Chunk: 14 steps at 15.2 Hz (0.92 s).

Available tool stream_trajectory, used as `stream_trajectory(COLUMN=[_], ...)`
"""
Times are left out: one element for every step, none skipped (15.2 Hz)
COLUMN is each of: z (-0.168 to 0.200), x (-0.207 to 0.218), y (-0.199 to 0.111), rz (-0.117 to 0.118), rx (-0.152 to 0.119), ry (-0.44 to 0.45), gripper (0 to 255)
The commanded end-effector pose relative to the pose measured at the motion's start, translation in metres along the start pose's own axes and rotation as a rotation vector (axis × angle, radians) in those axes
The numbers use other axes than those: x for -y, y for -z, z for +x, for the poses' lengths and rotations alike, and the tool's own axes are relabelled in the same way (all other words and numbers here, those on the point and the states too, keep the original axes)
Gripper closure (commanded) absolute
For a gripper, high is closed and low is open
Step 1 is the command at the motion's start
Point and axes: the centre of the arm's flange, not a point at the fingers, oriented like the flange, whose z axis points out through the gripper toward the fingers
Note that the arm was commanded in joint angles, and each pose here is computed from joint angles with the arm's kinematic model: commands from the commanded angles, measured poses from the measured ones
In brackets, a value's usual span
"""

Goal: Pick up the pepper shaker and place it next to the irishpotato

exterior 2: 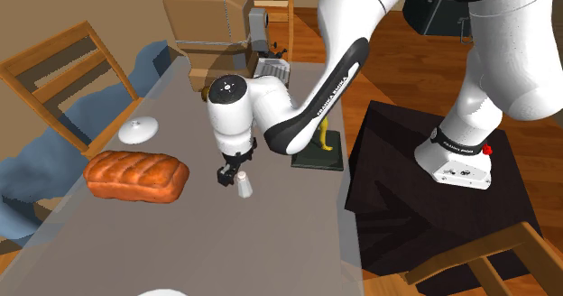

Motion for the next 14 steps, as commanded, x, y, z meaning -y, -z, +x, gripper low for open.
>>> stream_trajectory(z=[0.001,0.001,0.001,0.001,0.001,0.001,0.001,0.001,0.001,0.001,0.001,0.001,0.001,0.001], x=[0.004,0.004,0.004,0.004,0.004,0.004,0.004,0.004,0.004,0.004,0.004,0.004,0.004,0.004], y=[-0.011,-0.016,-0.022,-0.027,-0.032,-0.041,-0.041,-0.041,-0.041,-0.041,-0.041,-0.041,-0.041,-0.041], rz=[-0.001,-0.001,-0.001,-0.001,-0.001,-0.001,-0.001,-0.001,-0.001,-0.001,-0.001,-0.001,-0.001,-0.001], rx=[-0.001,-0.001,-0.001,-0.001,-0.001,-0.001,-0.001,-0.001,-0.001,-0.001,-0.001,-0.001,-0.001,-0.001], ry=[-0.001,-0.001,-0.001,-0.001,-0.001,-0.001,-0.001,-0.001,-0.001,-0.001,-0.001,-0.001,-0.001,-0.001], gripper=[0,0,0,0,0,0,0,0,0,0,0,0,0,0])
